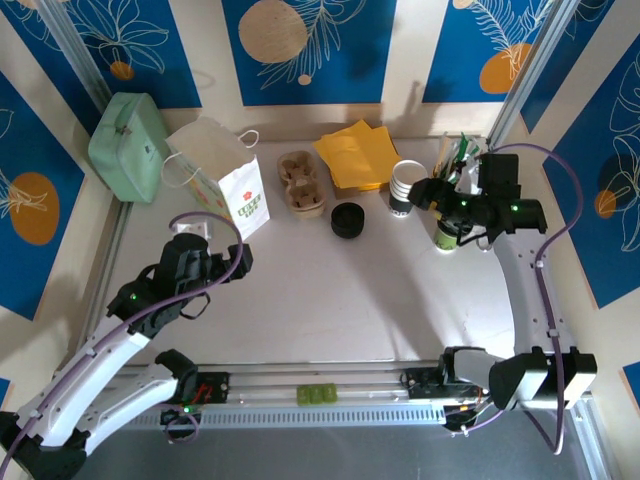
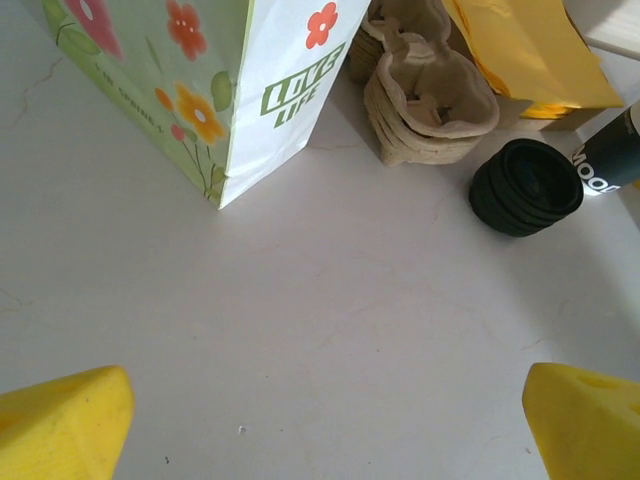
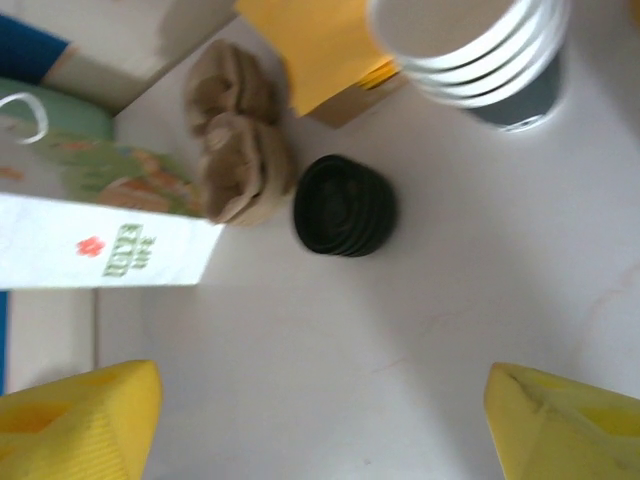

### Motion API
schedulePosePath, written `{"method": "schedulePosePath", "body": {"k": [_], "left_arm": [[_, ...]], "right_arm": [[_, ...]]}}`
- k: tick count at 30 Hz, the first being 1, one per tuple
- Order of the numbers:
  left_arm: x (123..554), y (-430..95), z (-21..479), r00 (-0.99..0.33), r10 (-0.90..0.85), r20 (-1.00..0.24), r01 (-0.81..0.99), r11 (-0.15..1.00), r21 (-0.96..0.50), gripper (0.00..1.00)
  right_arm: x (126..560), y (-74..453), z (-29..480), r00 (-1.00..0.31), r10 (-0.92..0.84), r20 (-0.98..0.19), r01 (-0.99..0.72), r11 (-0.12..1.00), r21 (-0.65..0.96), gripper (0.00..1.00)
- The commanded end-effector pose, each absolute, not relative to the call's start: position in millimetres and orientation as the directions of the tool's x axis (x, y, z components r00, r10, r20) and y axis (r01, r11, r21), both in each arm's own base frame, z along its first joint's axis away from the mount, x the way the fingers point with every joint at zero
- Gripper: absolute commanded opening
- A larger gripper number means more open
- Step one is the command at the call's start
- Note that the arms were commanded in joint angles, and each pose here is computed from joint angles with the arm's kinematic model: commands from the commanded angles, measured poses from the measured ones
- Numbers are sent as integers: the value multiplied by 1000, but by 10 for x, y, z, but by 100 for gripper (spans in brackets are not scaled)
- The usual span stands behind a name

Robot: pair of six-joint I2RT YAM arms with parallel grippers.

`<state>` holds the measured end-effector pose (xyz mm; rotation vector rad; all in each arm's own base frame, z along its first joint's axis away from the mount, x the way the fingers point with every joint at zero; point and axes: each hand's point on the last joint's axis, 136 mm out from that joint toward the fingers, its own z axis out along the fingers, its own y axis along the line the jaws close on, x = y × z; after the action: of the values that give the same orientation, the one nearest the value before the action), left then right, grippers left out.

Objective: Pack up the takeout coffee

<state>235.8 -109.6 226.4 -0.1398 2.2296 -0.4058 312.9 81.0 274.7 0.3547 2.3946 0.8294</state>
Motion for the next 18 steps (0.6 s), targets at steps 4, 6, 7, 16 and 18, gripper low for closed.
{"method": "schedulePosePath", "body": {"k": [4, 6, 7, 16, 18], "left_arm": [[2472, -1163, 2403, -637, -239, -733, 44, 938, -344, 99], [2525, -1266, 2402, -655, -225, -721, 68, 933, -353, 99], [2551, -1331, 2409, -663, -213, -717, 90, 929, -360, 100], [2889, -1951, 2374, -726, -158, -670, 167, 904, -395, 90], [2965, -2135, 2322, -735, -123, -667, 177, 915, -362, 90]], "right_arm": [[3063, 1405, 2895, -822, 315, -475, -144, 693, 707, 84], [3047, 1554, 2855, -823, 278, -496, -186, 692, 697, 84], [3047, 1598, 2827, -822, 267, -503, -198, 694, 692, 84], [3099, 1719, 2536, -742, 273, -612, -259, 726, 637, 82], [3152, 1604, 2420, -712, 309, -630, -217, 757, 616, 82]]}}
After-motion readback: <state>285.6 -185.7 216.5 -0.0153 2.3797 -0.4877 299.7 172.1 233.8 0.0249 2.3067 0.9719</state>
